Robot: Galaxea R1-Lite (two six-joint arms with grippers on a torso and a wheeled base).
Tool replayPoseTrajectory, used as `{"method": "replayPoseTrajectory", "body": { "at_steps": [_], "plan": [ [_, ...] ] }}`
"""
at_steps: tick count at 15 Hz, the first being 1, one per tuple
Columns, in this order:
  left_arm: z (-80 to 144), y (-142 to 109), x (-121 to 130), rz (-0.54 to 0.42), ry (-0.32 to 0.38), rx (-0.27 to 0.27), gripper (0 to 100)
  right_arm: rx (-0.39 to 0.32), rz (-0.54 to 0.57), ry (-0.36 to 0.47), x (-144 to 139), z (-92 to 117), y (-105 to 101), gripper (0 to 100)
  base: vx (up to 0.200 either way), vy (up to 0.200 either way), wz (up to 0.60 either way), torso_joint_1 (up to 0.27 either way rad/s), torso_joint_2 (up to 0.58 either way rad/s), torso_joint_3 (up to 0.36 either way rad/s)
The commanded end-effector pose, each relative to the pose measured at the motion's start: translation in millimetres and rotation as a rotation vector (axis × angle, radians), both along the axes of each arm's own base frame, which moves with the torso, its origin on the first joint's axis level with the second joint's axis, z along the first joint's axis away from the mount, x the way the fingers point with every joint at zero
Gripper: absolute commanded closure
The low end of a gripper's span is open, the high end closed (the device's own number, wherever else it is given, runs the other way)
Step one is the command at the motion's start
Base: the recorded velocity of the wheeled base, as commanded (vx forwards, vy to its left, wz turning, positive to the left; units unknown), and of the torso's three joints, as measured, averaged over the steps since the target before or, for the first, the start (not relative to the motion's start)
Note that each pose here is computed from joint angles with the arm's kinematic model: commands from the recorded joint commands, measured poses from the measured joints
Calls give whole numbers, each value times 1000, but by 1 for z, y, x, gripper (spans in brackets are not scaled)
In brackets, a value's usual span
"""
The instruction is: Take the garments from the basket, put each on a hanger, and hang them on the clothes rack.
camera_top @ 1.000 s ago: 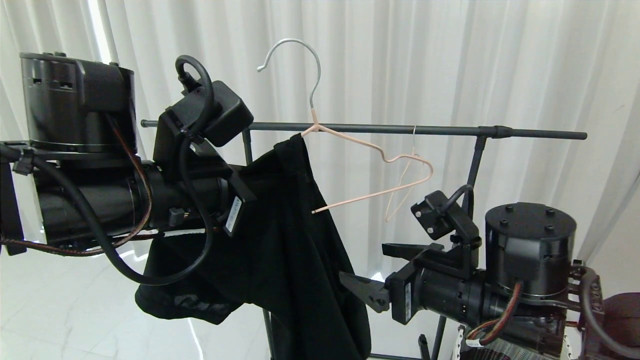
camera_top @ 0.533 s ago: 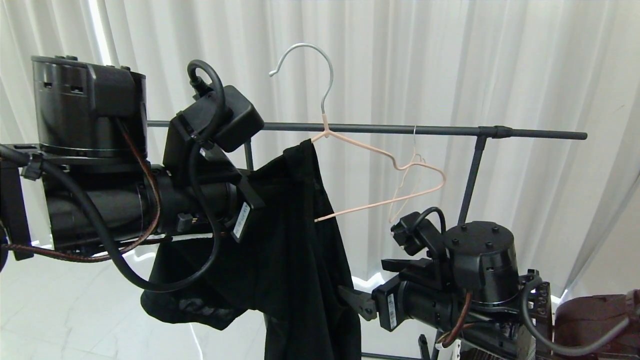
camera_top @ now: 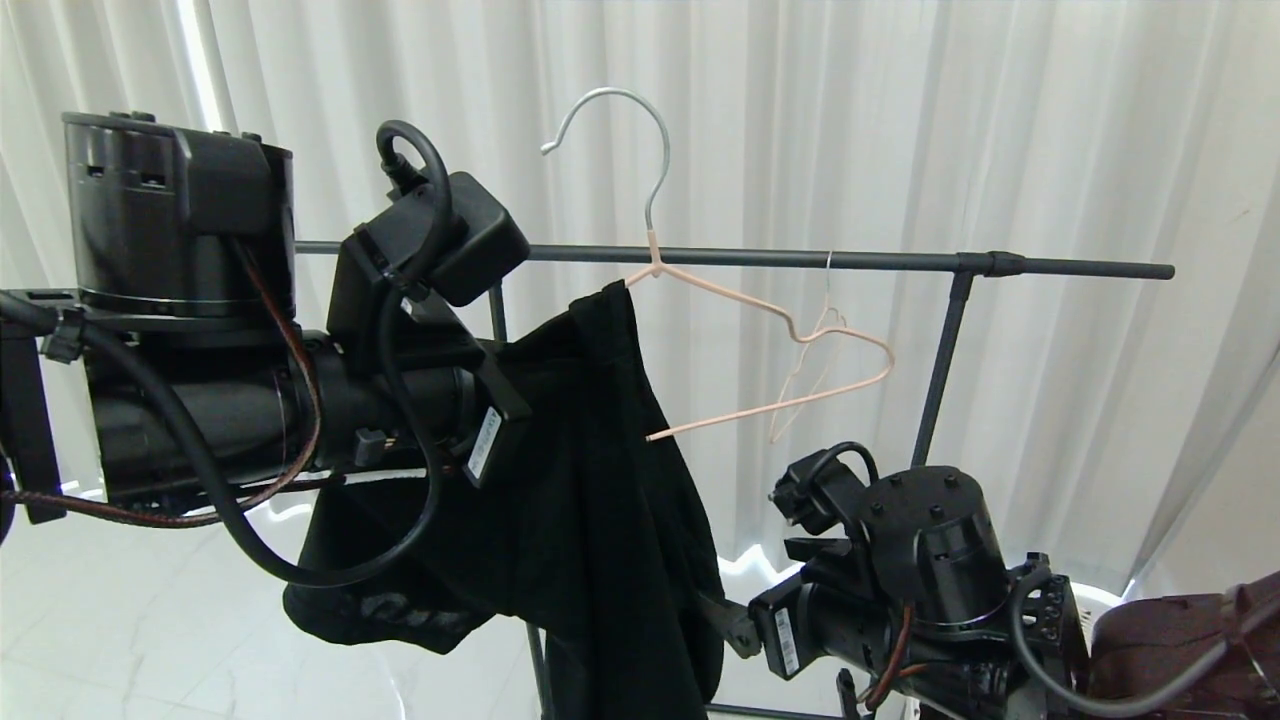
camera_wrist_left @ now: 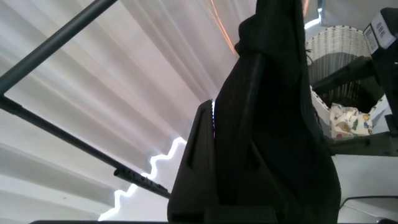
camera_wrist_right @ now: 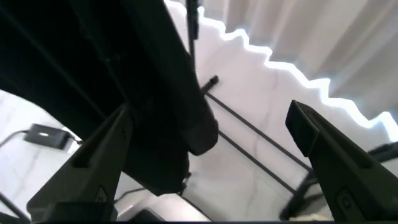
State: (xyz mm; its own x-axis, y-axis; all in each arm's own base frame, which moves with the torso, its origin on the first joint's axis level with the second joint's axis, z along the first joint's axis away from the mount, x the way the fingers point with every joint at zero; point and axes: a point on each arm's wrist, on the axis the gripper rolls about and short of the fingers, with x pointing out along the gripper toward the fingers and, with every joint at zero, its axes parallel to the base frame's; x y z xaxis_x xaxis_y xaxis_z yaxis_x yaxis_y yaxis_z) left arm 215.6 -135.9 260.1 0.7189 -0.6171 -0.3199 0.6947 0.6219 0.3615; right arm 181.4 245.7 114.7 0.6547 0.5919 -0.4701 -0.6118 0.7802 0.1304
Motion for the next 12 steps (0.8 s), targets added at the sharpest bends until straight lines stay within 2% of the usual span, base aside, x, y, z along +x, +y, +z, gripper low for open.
{"method": "replayPoseTrajectory", "body": {
  "at_steps": [1,5,6,10,12],
  "plan": [
    [1,0,0,0,-3,-1,100,-22,-12,-16,0,0,-1,0,0,0,0,0,0,0],
    [-4,2,1,14,8,11,100,-32,-33,-27,-1,0,-2,0,0,0,0,0,0,0],
    [-4,4,1,34,5,15,100,-31,-37,-31,-1,1,-2,100,0,0,0,0,0,0],
    [-4,5,0,43,4,17,100,-46,-100,-51,4,1,-6,100,0,0,0,0,0,0],
    [-8,11,0,61,-21,10,100,-30,-159,-69,14,9,-19,100,0,0,0,0,0,0]
  ]
}}
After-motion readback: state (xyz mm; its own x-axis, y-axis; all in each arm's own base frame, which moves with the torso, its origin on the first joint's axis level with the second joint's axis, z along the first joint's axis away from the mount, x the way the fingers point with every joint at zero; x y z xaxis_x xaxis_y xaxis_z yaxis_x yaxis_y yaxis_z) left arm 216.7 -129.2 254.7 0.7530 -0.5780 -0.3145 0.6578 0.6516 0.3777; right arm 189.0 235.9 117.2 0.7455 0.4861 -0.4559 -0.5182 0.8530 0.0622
